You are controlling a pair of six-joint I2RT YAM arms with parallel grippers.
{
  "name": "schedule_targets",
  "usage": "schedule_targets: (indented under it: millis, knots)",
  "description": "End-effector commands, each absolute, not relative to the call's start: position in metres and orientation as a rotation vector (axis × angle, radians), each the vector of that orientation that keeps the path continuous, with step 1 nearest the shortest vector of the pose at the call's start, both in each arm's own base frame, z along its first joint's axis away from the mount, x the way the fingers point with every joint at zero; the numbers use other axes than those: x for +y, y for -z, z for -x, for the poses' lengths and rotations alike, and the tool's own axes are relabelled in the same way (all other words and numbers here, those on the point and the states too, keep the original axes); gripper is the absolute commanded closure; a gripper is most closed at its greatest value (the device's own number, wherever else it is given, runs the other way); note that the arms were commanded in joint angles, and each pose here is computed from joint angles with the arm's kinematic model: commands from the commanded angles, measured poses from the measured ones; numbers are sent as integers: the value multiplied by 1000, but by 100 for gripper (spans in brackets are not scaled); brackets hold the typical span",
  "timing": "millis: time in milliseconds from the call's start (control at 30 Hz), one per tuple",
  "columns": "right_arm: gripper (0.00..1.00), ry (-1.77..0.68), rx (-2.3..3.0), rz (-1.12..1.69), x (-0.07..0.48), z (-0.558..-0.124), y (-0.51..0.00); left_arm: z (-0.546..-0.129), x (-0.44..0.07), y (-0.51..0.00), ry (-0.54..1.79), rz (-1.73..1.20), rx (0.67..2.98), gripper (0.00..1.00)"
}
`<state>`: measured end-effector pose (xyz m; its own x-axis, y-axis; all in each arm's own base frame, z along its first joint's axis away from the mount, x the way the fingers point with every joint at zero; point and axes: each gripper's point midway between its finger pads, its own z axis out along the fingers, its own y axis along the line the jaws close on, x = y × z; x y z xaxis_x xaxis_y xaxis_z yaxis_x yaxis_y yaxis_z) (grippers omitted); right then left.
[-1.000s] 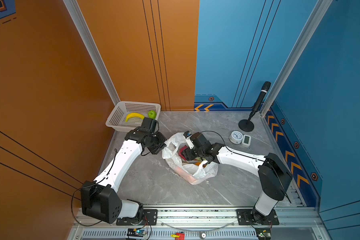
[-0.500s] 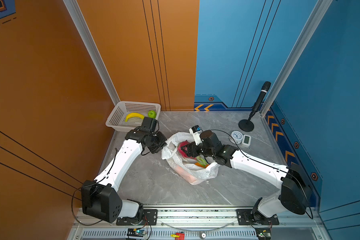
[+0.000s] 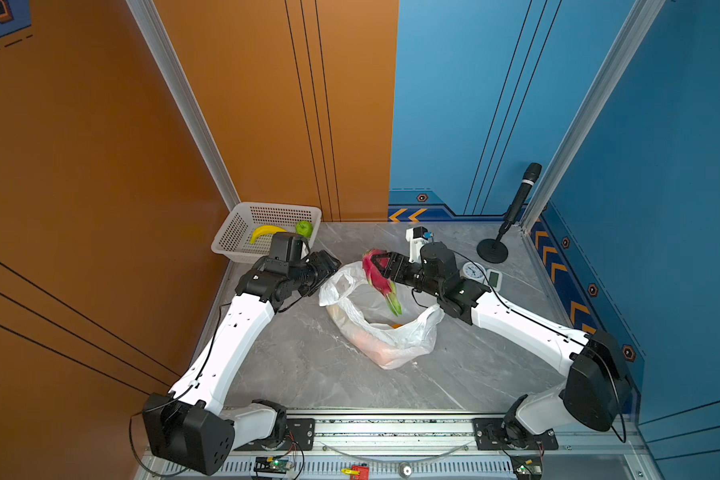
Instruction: Untie the knot of the plastic bag and take out the fruit
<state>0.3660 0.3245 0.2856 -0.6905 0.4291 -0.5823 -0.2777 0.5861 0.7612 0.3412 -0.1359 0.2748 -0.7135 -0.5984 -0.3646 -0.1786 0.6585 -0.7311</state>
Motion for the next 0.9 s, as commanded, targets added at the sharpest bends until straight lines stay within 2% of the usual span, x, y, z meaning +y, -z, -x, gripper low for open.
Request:
schedule_targets:
  millis: [0, 167, 300, 333, 433, 867]
  knots:
    - [52, -1339, 1947, -308, 324, -382, -325, -348, -141, -319, 994, 410, 2077, 24]
    - [52, -1459, 1904, -454, 318, -391, -338, -344, -154, -364, 1056, 171, 1885, 16]
    - [52, -1558, 1862, -507, 319, -391, -353, -338, -176, -387, 1141, 1, 1819, 15]
    - [52, -1579, 1849, -517, 319, -391, -357, -338, -180, -389, 1154, -18, 1822, 9]
    - [51, -1634, 1841, -559, 319, -390, -365, -341, -197, -394, 1217, -76, 1820, 1]
    - [49, -1824, 1751, -645, 328, -384, -387, -353, -254, -397, 1368, -174, 1829, 0]
